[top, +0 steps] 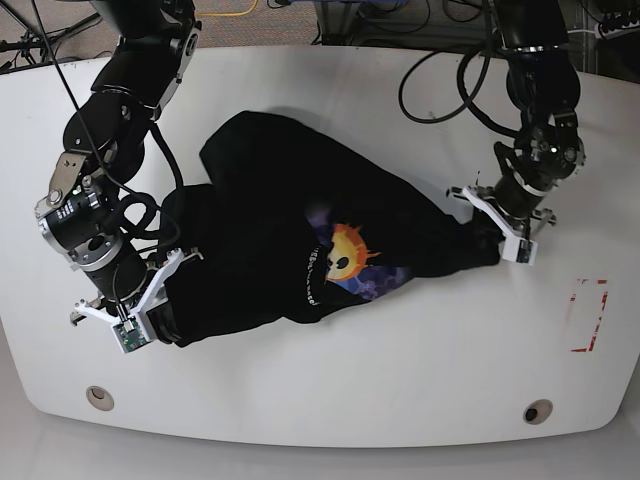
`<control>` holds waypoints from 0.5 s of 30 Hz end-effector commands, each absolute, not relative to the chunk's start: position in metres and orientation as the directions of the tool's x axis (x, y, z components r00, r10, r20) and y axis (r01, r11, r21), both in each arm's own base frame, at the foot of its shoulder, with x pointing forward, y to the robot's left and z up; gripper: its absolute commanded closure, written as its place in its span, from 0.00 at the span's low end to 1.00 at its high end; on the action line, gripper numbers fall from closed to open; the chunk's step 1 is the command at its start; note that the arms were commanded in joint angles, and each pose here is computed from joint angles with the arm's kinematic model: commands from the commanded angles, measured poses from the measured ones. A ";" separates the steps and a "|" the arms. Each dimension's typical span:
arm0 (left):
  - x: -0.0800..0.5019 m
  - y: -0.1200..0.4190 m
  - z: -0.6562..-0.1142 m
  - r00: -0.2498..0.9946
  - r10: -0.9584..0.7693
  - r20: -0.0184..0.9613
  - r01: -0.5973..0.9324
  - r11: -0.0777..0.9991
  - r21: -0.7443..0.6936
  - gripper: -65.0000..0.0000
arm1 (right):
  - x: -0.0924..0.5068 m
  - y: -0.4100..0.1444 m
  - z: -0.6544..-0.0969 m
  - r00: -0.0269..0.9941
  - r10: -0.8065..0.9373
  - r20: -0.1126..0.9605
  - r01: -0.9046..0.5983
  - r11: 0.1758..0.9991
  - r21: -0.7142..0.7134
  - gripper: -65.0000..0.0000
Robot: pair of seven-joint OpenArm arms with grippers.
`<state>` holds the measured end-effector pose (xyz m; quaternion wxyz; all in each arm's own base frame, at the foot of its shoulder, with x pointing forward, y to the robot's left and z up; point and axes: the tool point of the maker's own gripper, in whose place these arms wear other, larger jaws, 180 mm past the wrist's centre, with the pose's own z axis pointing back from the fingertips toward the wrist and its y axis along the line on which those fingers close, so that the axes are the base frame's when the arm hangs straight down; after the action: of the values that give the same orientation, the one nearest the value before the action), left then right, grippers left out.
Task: Fold the T-shirt properly
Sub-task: 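Lift the shirt with both grippers and spread it out flat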
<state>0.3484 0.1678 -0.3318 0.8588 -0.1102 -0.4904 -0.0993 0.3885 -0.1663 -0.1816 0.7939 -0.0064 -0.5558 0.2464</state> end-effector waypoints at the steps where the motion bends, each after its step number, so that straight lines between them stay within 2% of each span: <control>1: 0.360 0.167 -0.305 0.432 -0.065 0.899 0.297 0.952 -0.074 0.99 | 0.393 -0.170 -0.158 0.195 0.402 0.895 -0.363 0.877 -0.315 1.00; 3: 0.372 0.175 -0.286 0.407 -0.109 0.907 0.301 0.953 -0.020 0.99 | 0.397 -0.172 -0.151 0.183 0.410 0.893 -0.357 0.874 -0.328 1.00; 15: 0.413 0.183 -0.220 0.323 -0.181 0.929 0.299 0.951 0.081 0.99 | 0.412 -0.183 -0.119 0.130 0.434 0.892 -0.323 0.869 -0.375 0.99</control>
<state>0.4013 0.1830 -0.2517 0.8370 -0.0554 -0.5253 -0.1428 0.4065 -0.1807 -0.1448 0.7733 -0.0368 -0.5815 0.2500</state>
